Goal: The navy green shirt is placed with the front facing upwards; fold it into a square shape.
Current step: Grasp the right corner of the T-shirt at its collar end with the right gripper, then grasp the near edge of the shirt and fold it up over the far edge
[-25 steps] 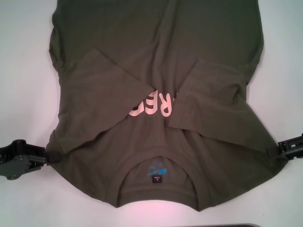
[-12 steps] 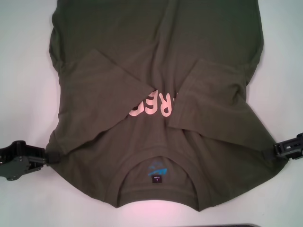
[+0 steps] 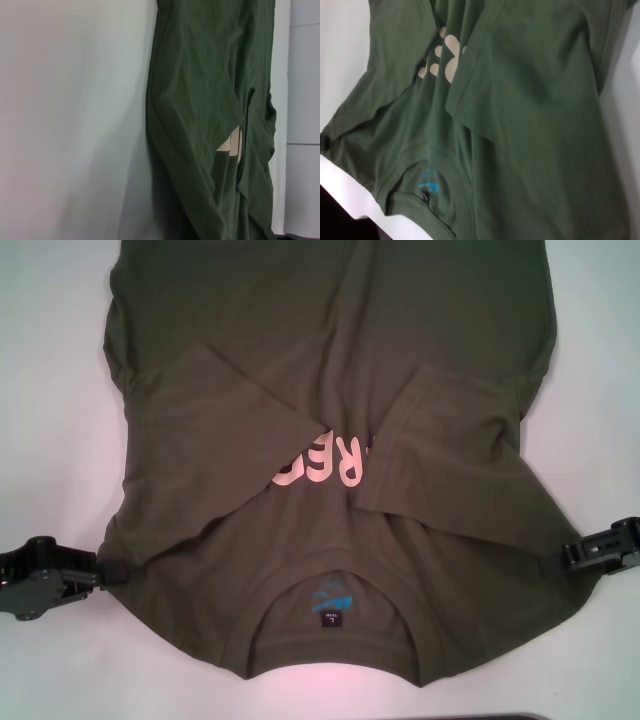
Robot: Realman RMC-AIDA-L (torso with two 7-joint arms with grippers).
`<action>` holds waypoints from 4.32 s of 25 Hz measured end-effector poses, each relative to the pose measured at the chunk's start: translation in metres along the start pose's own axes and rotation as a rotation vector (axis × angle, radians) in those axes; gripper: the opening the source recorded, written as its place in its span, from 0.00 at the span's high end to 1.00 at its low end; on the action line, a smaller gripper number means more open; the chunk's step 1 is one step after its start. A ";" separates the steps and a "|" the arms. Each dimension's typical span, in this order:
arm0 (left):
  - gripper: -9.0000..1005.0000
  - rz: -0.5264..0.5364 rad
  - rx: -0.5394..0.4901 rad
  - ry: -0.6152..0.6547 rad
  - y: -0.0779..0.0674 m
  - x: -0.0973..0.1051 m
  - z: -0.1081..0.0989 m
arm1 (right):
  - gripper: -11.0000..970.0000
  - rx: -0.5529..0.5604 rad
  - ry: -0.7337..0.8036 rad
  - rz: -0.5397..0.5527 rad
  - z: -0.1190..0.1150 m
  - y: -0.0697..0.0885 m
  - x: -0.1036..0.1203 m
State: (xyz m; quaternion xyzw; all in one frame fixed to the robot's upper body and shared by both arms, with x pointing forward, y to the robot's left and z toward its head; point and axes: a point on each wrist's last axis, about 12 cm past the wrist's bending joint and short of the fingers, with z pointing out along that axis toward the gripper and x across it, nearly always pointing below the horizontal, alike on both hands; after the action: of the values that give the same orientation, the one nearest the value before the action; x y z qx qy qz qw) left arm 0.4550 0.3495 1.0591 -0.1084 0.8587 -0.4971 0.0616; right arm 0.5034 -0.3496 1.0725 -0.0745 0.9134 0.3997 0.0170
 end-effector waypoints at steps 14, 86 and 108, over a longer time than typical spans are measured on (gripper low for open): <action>0.96 0.004 0.004 0.004 -0.001 0.000 0.000 | 0.30 0.020 -0.015 0.001 -0.007 -0.002 -0.001; 0.96 0.213 -0.017 -0.085 -0.120 -0.125 0.047 | 0.94 0.189 -0.315 -0.141 -0.097 0.057 -0.116; 0.96 0.285 -0.126 -0.423 -0.162 -0.186 0.087 | 0.93 0.274 -0.657 -0.147 -0.077 0.048 -0.155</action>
State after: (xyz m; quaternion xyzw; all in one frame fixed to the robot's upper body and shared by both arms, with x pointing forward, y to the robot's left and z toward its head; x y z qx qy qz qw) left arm 0.6740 0.2439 1.1561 -0.0916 0.8627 -0.3951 0.3020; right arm 0.6511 -0.3544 1.1739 -0.0044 0.8965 0.2739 0.3483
